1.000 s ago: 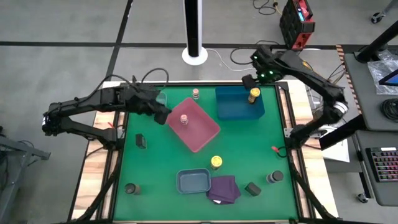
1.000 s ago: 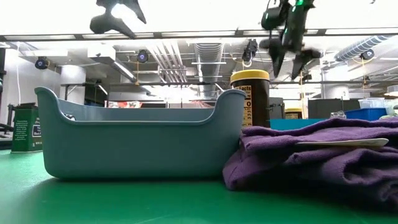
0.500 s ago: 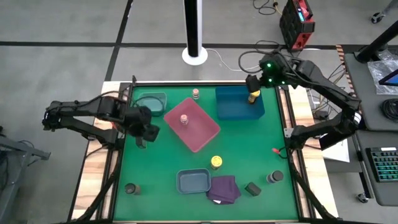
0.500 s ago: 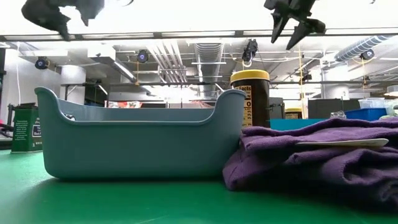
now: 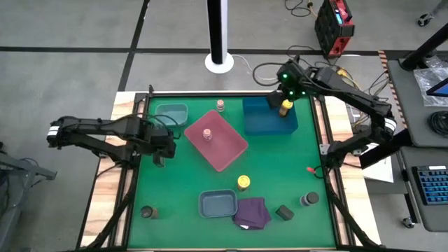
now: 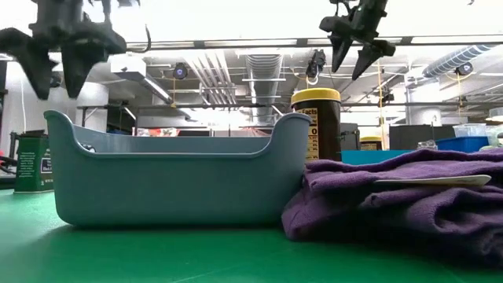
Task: Sort spices by type
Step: Put the top green seasoning can into the green bin
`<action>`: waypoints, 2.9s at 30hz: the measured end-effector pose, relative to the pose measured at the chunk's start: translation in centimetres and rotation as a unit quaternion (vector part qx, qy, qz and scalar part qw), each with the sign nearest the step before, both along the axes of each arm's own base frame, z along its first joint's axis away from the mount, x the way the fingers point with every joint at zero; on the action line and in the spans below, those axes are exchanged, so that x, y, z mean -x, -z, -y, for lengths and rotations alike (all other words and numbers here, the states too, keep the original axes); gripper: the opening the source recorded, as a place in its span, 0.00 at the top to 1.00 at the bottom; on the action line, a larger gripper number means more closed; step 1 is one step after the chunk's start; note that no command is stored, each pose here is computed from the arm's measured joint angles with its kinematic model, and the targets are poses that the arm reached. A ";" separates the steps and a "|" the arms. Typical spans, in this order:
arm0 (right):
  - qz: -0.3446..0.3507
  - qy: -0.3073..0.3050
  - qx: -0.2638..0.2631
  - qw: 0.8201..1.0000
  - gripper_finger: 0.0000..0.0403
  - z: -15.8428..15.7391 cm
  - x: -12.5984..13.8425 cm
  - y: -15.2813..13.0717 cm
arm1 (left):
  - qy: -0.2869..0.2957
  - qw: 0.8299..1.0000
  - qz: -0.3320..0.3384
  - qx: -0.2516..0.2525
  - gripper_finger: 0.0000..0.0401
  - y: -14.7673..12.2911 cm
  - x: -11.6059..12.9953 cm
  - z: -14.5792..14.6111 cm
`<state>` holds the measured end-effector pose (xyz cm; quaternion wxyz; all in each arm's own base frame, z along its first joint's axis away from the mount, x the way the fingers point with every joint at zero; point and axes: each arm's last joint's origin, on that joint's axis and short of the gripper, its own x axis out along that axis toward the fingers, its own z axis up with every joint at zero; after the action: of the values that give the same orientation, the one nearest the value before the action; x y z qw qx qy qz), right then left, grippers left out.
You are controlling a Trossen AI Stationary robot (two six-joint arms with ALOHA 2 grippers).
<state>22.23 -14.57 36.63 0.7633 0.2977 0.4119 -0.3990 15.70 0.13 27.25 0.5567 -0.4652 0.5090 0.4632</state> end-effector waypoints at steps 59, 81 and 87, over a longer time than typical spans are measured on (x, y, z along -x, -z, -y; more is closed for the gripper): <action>-0.007 -0.019 -0.013 1.000 0.25 0.2 -0.9 0.7 | 0.040 0.997 0.036 -0.063 0.72 0.2 -0.9 -0.9; -0.001 -0.031 -0.001 1.000 0.25 0.3 -1.1 0.6 | 0.006 0.996 -0.026 -0.083 0.72 -1.2 0.8 -18.9; -0.002 -0.035 0.001 0.999 0.25 0.3 -1.1 0.6 | 0.013 0.996 -0.022 -0.081 0.72 0.2 -0.2 -20.2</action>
<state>23.32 -14.83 36.03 0.7761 0.2820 0.4231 -0.3730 15.92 20.30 27.03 0.5867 -0.4020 0.4880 0.5059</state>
